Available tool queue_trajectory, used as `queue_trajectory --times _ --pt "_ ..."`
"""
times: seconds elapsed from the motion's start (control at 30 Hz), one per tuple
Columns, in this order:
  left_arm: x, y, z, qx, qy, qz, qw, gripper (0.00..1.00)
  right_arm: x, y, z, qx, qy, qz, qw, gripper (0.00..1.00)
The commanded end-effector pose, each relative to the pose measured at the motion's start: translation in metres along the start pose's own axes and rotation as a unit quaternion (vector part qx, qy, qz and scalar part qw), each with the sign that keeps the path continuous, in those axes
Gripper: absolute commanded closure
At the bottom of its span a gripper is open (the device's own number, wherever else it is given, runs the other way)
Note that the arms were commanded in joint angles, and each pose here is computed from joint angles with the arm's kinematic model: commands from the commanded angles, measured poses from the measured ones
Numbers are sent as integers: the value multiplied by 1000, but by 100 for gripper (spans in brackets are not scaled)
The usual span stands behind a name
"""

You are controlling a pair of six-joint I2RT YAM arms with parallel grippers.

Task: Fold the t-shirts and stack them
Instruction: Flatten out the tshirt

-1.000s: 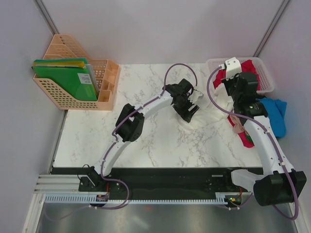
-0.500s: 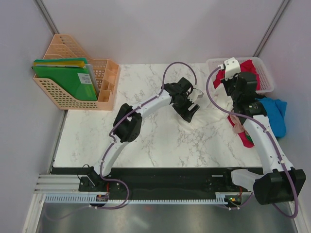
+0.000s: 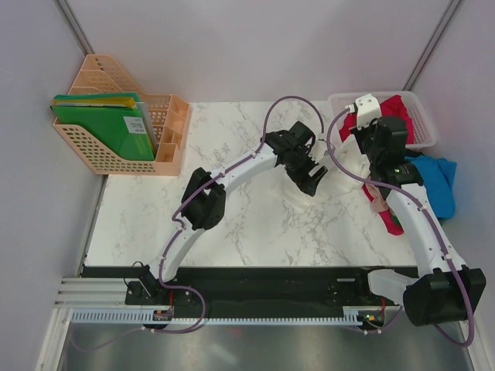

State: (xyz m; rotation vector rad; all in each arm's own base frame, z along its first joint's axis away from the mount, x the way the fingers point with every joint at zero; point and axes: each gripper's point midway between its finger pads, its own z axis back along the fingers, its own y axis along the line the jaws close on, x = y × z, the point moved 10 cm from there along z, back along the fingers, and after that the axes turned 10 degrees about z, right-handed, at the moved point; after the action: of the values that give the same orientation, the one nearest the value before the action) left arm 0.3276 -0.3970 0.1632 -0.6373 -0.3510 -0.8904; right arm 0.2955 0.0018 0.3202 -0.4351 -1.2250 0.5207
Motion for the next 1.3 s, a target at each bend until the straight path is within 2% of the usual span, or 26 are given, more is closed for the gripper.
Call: queue_trajectory --times 0.0,0.43,0.6,0.73,0.93,1.0,1.07,1.1,1.13,1.17,1.27 --pt "7 -3 -4 -16 -11 2 1000 13 5 -7 5 -24 -23 7 999 100" --pt "-4 17 -21 57 11 15 998 16 -4 1 0 -15 -16 5 1000 100" --pt "-6 17 -26 47 13 18 999 27 -9 3 -2 -13 -10 10 1000 100" --pt "-8 19 -30 42 19 22 999 46 -10 6 -4 -8 -10 10 1000 100" --pt "-9 18 -30 43 21 16 999 58 -11 7 -4 -4 -11 10 1000 100" --pt "-9 18 -28 48 21 15 998 59 -12 8 -5 -1 -11 9 1000 100" --pt "-9 17 -27 51 21 12 998 69 -12 8 -5 -1 -11 10 1000 100" --pt "-7 16 -24 56 18 10 998 80 -12 8 -6 0 -12 10 1000 100" --pt "-8 15 -24 59 18 8 998 94 -11 8 -5 -1 -13 9 1000 100" --pt "-8 15 -23 61 18 8 998 98 -11 8 -5 0 -12 10 1000 100" --pt "-6 9 -18 63 14 3 998 98 -10 7 -4 -2 -15 10 1000 100"
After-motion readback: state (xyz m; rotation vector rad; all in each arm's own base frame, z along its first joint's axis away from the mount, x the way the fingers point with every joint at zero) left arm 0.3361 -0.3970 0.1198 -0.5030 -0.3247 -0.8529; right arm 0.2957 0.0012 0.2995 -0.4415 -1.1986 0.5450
